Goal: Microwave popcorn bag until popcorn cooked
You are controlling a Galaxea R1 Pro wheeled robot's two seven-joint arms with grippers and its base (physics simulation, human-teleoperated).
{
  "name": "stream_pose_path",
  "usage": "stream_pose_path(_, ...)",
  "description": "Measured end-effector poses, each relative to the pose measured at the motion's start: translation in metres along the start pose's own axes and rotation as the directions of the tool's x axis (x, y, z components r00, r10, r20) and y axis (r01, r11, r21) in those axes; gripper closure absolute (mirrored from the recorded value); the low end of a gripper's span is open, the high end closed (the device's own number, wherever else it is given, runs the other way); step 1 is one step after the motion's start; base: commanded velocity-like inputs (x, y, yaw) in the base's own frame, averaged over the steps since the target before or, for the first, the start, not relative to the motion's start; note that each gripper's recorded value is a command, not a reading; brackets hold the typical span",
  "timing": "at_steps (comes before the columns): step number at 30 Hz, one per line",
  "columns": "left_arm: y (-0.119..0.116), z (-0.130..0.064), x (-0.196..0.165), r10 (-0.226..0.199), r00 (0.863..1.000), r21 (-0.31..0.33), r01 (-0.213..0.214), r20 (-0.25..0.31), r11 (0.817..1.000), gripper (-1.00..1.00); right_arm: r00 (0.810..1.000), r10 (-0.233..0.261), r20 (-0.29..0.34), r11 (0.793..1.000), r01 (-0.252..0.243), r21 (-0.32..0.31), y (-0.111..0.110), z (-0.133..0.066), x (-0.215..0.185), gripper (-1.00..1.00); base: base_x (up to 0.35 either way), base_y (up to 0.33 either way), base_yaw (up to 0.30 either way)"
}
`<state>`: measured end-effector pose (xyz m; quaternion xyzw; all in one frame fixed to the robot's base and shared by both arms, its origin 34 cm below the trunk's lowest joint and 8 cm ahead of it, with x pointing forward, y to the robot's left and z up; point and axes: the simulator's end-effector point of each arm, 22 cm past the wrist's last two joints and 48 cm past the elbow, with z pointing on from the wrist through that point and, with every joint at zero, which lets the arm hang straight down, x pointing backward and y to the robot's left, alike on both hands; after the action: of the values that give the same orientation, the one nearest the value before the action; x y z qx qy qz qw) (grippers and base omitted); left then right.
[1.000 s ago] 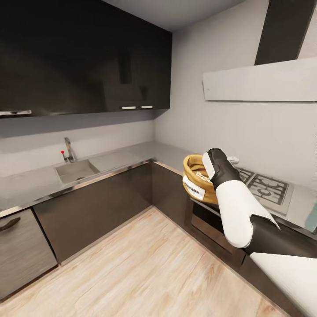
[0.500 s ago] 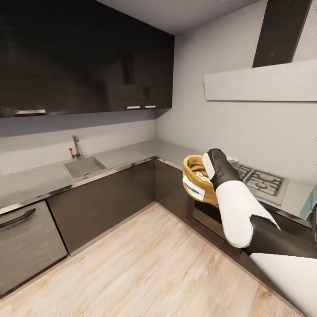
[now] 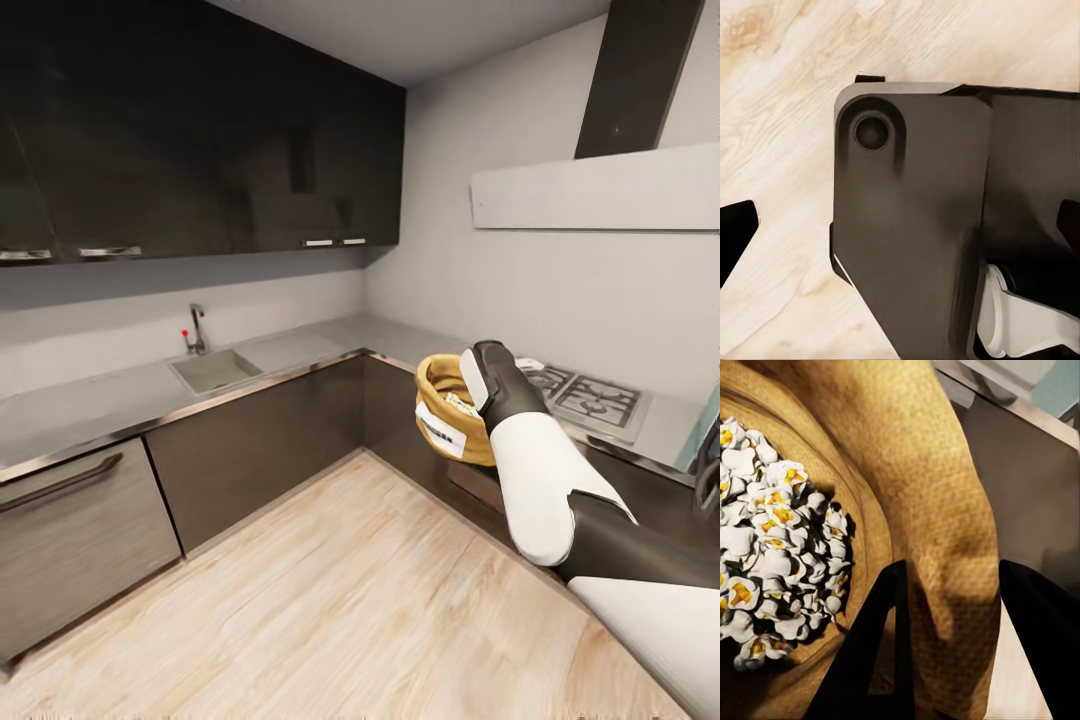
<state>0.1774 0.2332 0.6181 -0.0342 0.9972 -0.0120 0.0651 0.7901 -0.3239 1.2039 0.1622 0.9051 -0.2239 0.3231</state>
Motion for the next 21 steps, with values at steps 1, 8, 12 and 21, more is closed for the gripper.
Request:
stream_pose_path(1,0.0000,0.0000,0.0000,0.000,1.000,0.000,0.000,0.000,1.000,-1.00,1.000,-0.001,-0.001,1.000,0.001,0.000,0.0002,0.0004,0.0006,1.00,-0.292,0.196,0.000)
stream_pose_path(8,-0.0004,0.0000,-0.0006,0.001,1.000,0.001,-0.001,0.001,1.000,-1.00,1.000,-0.004,-0.004,1.000,0.004,0.000,0.0007,0.0018,0.0029,1.00,-0.292,0.196,-0.138)
stream_pose_path(12,-0.0009,0.0001,-0.0012,0.001,1.000,0.001,-0.001,0.002,1.000,-1.00,1.000,-0.004,-0.004,1.000,0.004,0.000,0.0006,0.0015,0.0025,1.00,-0.292,0.196,-0.290)
stream_pose_path(21,-0.0014,0.0001,-0.0013,0.001,1.000,0.002,-0.001,0.002,1.000,-1.00,1.000,-0.004,-0.004,1.000,0.004,0.000,0.0006,0.0015,0.0025,1.00,-0.293,0.196,-0.300)
